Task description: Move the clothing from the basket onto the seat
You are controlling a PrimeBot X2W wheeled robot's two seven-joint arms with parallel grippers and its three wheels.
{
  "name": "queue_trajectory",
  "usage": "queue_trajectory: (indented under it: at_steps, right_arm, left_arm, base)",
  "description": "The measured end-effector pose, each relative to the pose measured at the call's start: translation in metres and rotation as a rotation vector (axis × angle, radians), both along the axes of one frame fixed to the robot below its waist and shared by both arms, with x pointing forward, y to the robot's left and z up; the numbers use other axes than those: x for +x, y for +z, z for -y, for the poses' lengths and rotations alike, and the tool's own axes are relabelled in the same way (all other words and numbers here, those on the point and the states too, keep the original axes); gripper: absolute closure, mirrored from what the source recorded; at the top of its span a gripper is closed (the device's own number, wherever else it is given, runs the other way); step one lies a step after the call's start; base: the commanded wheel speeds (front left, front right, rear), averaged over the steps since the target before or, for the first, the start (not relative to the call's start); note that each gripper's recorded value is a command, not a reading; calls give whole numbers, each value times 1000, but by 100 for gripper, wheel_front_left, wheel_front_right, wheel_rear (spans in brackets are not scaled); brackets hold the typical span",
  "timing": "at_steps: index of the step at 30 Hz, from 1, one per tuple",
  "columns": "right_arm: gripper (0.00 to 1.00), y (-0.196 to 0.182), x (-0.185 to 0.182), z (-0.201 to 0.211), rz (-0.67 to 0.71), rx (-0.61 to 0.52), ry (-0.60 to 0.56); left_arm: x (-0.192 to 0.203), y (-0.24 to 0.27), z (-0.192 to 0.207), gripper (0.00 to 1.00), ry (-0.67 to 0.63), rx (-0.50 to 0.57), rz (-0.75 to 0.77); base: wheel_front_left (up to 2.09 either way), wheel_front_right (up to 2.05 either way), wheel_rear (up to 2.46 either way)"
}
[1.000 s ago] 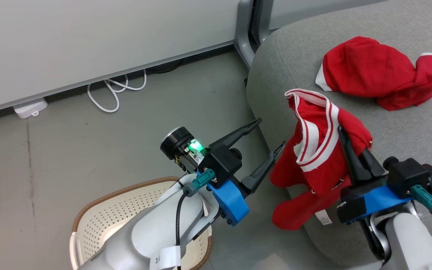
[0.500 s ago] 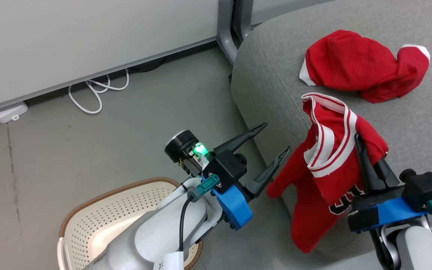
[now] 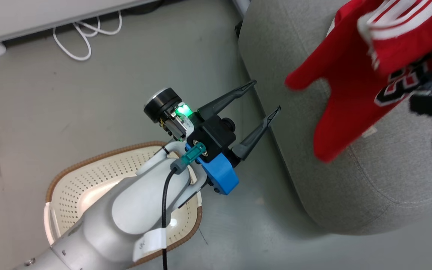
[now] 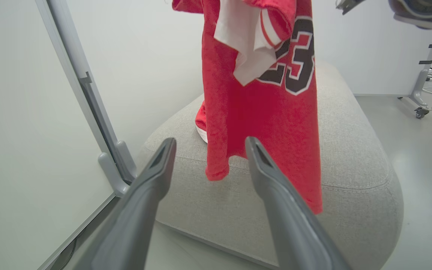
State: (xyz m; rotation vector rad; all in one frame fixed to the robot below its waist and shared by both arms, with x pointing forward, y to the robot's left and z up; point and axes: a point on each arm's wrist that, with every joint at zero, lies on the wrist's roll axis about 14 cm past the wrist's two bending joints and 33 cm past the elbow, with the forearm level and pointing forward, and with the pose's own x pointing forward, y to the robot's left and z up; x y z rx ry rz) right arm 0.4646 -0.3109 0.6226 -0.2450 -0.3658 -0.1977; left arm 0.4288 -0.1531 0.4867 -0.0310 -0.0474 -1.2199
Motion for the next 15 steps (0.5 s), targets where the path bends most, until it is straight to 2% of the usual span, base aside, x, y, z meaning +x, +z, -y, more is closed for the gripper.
queue_trajectory:
  at_steps: [6, 9, 15]
  right_arm:
    - [100, 42, 43, 45, 108, -105, -103]
    - [100, 51, 59, 72, 126, -148, -164]
    - [100, 24, 78, 126, 46, -177, -293]
  left_arm:
    - [30, -31, -10, 0, 14, 17, -18]
    - [42, -51, -15, 0, 20, 31, -37]
    - [53, -86, -19, 0, 19, 35, -87]
  base:
    - [0, 0, 0]
    - [0, 0, 0]
    - [0, 0, 0]
